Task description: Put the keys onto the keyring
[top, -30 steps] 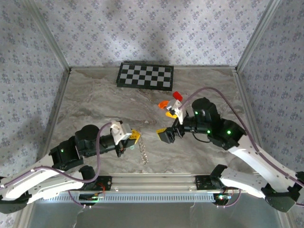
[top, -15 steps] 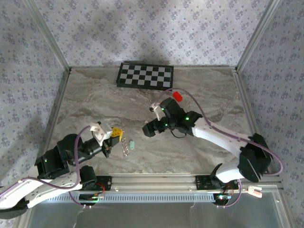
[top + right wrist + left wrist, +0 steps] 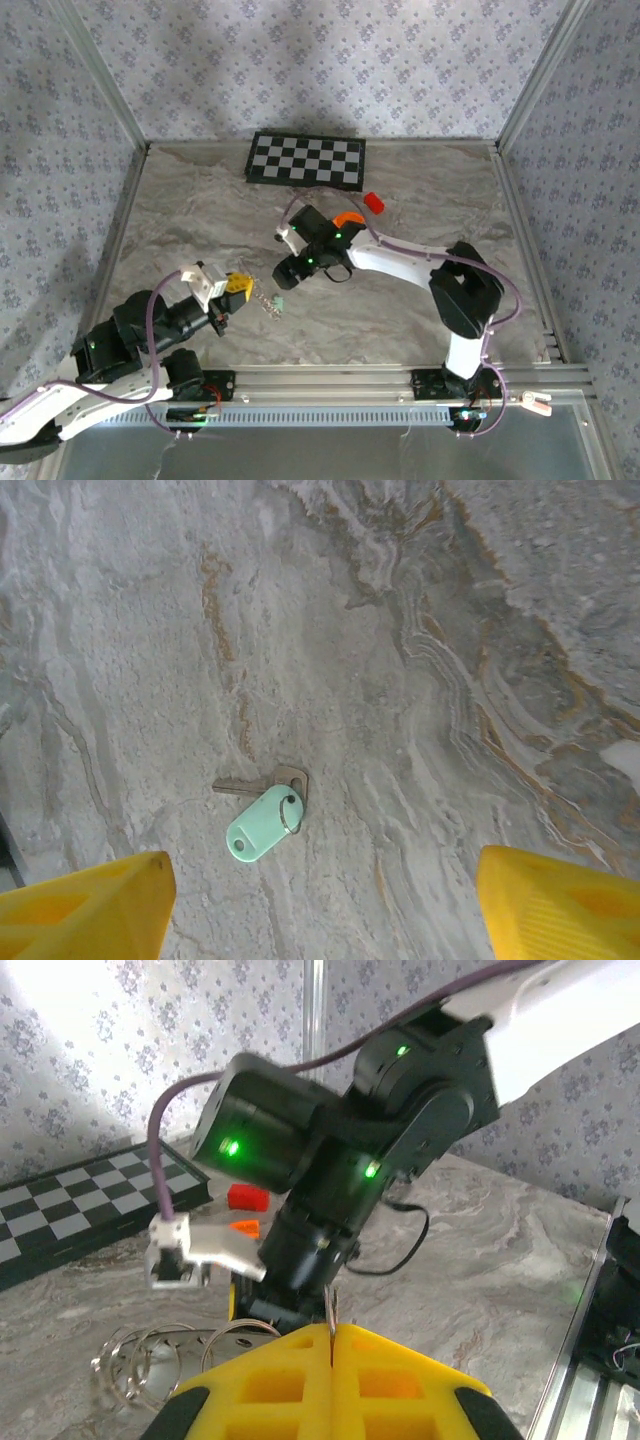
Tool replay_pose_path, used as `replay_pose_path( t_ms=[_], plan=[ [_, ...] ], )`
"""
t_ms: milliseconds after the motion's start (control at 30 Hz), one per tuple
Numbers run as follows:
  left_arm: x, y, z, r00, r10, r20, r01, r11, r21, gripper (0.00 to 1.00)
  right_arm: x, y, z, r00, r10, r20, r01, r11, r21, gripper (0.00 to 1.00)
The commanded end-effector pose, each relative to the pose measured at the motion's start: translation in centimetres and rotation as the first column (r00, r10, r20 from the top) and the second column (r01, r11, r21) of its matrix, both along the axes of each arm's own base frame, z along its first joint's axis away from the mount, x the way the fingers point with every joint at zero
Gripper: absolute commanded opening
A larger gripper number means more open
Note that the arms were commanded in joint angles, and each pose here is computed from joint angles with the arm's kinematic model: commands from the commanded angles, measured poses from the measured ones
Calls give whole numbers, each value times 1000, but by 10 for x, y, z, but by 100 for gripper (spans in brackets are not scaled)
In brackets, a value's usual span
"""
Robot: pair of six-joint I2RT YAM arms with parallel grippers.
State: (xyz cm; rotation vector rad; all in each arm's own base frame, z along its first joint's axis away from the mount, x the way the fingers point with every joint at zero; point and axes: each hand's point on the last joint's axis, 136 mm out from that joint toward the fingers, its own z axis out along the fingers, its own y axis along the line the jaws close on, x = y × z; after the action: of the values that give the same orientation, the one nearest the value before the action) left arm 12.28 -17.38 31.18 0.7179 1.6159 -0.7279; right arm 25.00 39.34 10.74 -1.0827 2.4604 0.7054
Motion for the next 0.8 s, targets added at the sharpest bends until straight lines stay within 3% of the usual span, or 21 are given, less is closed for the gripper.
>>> replay_pose_path(
  t_ms=[0, 767],
  plan=[
    [3, 5, 19, 999, 29, 29, -26, 996, -91, 0, -11, 2, -16, 998, 47, -32, -50, 995, -82, 77],
    [3, 13, 22, 997, 53, 48, -46, 990, -137, 0, -23, 23, -58, 996, 89, -32, -94, 958, -270, 45]
  ],
)
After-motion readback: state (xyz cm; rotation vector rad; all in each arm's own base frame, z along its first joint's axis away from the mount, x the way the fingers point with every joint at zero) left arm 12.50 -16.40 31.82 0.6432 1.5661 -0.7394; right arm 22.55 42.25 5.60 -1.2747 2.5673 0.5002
